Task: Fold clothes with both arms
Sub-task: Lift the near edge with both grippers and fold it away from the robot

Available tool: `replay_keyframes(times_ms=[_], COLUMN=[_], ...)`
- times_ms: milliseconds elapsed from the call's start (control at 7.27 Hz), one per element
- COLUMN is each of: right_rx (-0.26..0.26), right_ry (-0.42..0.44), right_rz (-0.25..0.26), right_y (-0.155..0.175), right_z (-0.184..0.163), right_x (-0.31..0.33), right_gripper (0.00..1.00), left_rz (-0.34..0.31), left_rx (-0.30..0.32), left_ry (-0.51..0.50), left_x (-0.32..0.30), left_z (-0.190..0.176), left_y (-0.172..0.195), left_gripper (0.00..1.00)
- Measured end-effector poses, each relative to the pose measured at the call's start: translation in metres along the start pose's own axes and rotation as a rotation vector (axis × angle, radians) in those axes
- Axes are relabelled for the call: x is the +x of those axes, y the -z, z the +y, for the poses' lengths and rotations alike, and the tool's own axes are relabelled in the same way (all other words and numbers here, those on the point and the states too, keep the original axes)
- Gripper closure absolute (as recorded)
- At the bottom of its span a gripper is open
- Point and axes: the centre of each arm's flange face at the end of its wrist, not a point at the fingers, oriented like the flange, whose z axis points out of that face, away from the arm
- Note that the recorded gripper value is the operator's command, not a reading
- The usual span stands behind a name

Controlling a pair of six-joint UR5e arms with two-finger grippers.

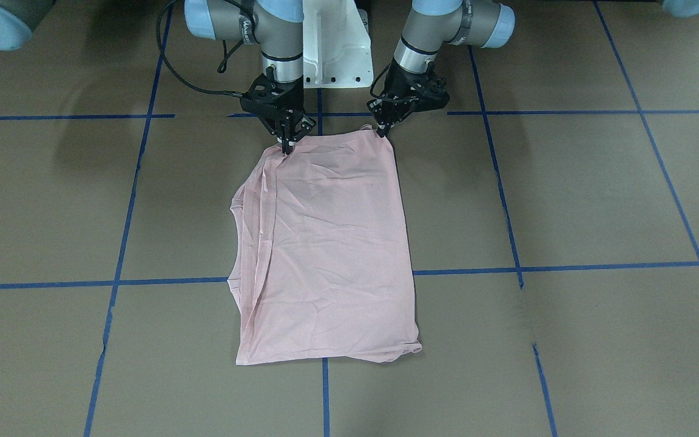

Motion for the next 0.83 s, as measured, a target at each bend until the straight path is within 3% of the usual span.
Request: replay_keyframes(times_ms=[275, 550, 825], right_rx=[-0.040, -0.100, -0.110], right_ry=[-0.005, -0.006, 0.001], right_rz=[-0.010, -0.010, 0.017], right_y=[0.087, 0.183, 0.197], right_z=[-0.018, -0.037, -0.039], right_x=[0.008, 0.039, 0.045], right_gripper=[1.00, 1.00, 1.00], left_rz=[0.002, -0.003, -0.024], left_rx=[-0.031, -0.114, -0.126], left_ry=[-0.047, -0.058, -0.067], left_x=[0.025, 0.040, 0.044], left_z=[0.006, 0.014, 0.016], left_y=[0.088, 0.189, 0.209], left_gripper=[1.00, 1.00, 1.00])
